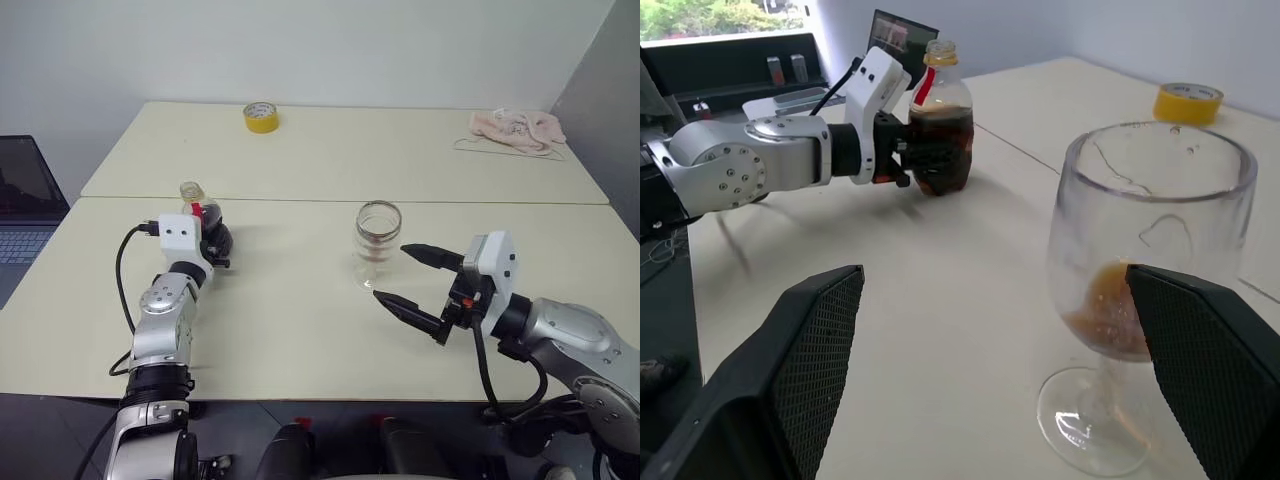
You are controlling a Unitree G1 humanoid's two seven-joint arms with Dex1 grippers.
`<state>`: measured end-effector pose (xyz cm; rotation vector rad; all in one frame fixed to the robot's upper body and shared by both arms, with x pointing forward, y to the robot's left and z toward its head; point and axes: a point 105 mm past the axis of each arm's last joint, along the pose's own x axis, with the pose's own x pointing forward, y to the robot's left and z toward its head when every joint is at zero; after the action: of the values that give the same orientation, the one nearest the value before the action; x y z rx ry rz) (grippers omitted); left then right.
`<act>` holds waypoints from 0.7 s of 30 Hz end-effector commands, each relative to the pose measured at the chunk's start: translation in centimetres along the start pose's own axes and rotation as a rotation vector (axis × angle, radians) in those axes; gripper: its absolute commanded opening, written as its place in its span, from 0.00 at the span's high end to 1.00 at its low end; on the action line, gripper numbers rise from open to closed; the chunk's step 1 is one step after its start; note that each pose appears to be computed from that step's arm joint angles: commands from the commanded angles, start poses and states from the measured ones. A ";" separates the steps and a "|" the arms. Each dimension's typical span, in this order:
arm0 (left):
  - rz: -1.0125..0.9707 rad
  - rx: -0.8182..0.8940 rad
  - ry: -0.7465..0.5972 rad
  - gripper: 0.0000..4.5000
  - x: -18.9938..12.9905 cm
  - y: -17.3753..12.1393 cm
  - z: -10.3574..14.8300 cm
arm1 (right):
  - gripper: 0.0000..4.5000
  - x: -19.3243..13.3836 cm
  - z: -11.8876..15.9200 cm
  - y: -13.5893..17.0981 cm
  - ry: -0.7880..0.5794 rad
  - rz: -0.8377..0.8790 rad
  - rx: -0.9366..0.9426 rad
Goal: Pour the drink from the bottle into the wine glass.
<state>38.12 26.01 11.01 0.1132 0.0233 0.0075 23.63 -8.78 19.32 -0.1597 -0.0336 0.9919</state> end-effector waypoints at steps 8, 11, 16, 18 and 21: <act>0.010 0.027 0.005 0.01 -0.6 0.9 -0.3 | 0.00 0.3 1.3 1.3 -0.038 0.049 -0.018; 0.012 0.028 0.001 0.01 -0.8 1.0 -0.2 | 0.00 0.0 0.9 1.2 -0.027 0.043 -0.015; 0.010 0.043 -0.022 0.01 -1.7 1.1 0.5 | 0.00 -0.6 0.0 0.6 -0.030 -0.014 -0.017; -0.001 0.035 -0.032 0.01 -2.4 0.9 0.8 | 0.00 -1.0 -1.0 0.1 -0.025 -0.055 -0.013; 0.001 0.036 -0.044 0.01 -4.1 0.7 1.3 | 0.00 -1.8 -3.4 -0.5 0.001 -0.131 -0.011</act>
<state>34.69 26.30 10.41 0.1400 0.0429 -0.0072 23.30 -10.49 16.05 -0.1308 -0.0036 0.8865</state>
